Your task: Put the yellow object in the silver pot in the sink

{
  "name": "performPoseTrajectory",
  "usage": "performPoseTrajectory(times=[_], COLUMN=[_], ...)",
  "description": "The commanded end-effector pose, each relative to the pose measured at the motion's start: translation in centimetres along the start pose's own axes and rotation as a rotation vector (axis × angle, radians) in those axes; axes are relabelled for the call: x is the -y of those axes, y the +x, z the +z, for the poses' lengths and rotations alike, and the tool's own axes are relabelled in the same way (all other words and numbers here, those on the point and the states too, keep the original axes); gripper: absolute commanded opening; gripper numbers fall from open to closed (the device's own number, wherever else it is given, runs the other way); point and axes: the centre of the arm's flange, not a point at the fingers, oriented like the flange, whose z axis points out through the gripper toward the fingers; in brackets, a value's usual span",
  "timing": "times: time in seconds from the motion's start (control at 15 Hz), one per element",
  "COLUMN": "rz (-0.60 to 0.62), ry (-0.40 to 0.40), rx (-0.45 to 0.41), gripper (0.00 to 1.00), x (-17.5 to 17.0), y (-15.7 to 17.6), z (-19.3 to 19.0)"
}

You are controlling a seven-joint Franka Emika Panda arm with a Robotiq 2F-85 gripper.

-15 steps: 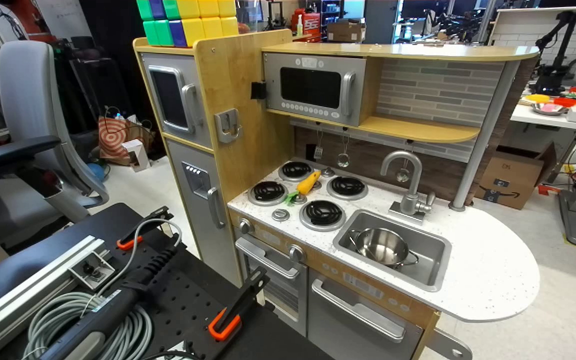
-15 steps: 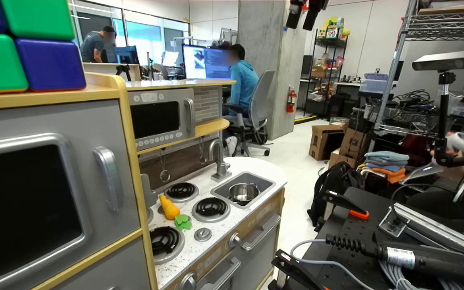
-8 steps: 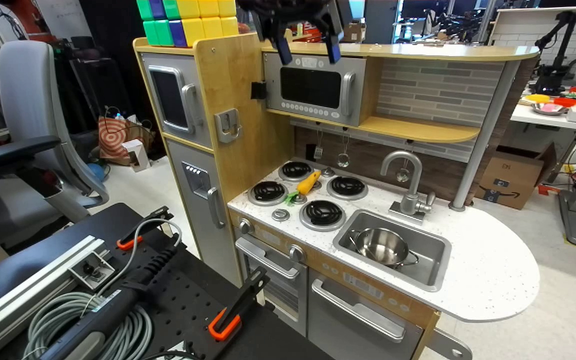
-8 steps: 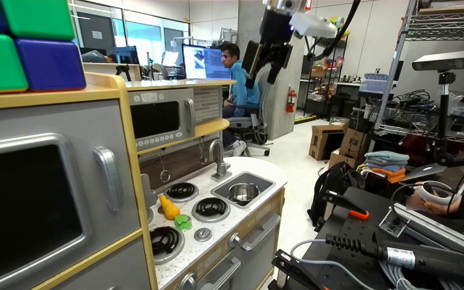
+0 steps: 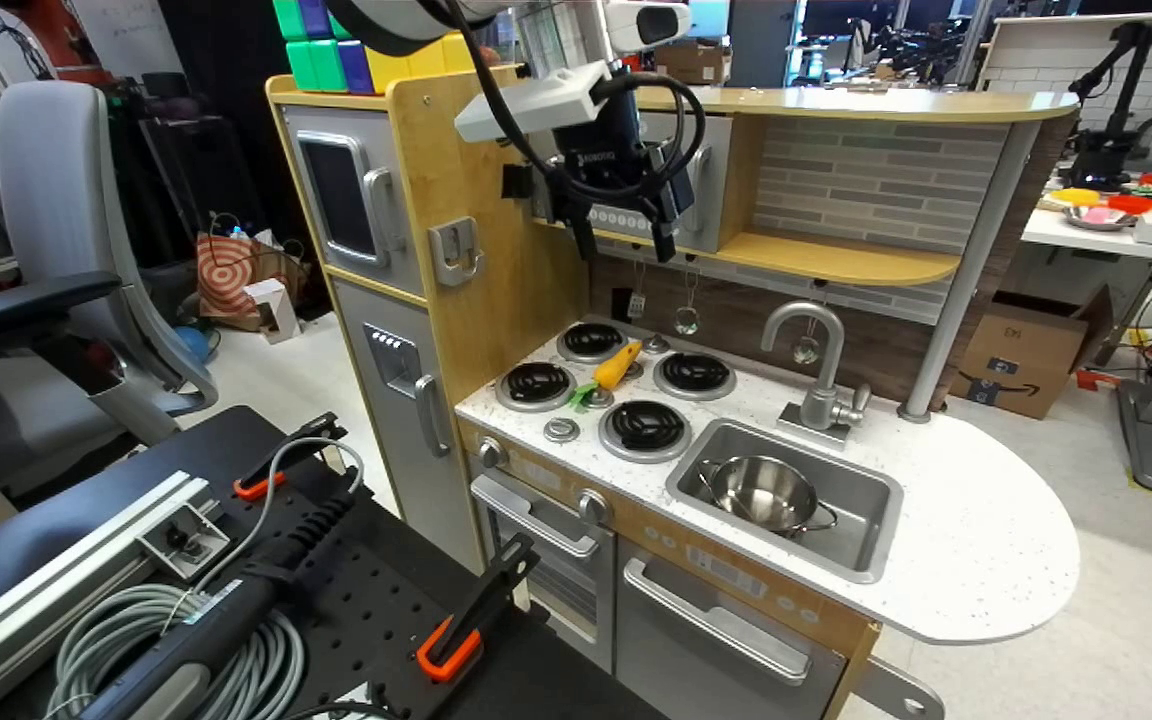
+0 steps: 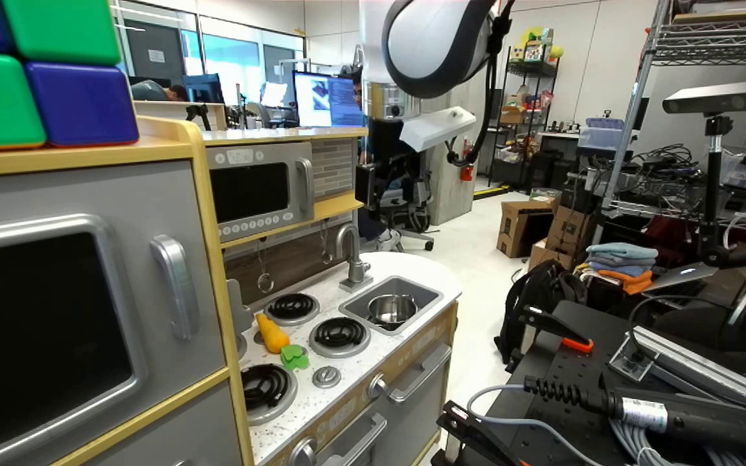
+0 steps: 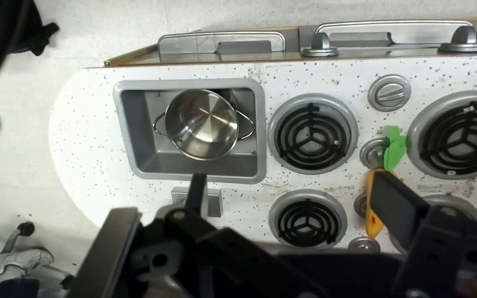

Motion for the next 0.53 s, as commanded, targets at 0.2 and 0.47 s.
performPoseTrajectory(times=[0.2,0.47], rz=[0.046,0.133], ry=[0.073,0.166], rx=[-0.022,0.029], gripper=[1.00,1.00], x=[0.0,3.1], y=[1.0,5.3], z=[0.9,7.2])
